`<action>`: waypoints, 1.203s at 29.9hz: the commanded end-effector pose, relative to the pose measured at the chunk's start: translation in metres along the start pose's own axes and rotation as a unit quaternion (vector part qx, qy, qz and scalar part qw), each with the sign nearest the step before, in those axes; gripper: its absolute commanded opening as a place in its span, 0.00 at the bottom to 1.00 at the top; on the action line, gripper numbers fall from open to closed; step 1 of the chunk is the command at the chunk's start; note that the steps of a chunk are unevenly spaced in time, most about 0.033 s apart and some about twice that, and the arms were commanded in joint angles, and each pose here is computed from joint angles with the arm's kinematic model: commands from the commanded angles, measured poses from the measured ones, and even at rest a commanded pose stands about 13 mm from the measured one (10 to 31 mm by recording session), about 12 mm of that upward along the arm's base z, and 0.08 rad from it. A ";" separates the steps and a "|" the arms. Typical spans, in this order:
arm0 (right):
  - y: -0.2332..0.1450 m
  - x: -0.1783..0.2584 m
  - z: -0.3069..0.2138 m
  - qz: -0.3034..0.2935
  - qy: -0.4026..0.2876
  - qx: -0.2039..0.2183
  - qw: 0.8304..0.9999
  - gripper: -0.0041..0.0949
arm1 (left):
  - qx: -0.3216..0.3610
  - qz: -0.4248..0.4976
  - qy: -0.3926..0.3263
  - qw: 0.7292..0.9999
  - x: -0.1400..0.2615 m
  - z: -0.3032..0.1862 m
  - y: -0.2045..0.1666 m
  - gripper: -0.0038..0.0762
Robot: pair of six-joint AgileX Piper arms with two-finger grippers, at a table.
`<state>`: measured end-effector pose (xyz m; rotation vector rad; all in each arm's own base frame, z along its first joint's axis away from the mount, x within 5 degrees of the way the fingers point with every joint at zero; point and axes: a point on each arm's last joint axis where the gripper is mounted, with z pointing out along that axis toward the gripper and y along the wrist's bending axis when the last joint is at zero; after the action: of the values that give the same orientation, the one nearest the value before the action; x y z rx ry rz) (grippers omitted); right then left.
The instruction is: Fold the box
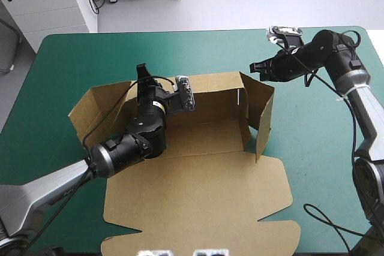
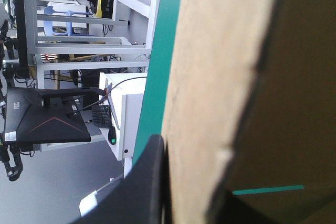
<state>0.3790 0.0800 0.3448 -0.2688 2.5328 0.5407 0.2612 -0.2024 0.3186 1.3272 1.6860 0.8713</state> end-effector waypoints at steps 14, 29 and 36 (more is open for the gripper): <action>0.018 0.020 -0.017 -0.039 -0.010 -0.067 0.997 0.03 | -0.027 -0.026 -0.026 0.999 -0.001 -0.013 0.018 0.04; 0.025 0.083 -0.032 -0.132 -0.119 -0.073 0.981 0.03 | -0.027 -0.019 -0.028 0.999 -0.001 -0.013 0.018 0.04; 0.021 0.111 -0.019 -0.169 -0.147 -0.079 0.971 0.03 | -0.027 -0.018 -0.028 0.999 -0.001 -0.013 0.018 0.04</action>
<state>0.2772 0.0811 0.2943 -0.6170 2.2238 0.6028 0.2613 -0.2028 0.3186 1.3325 1.6809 0.8710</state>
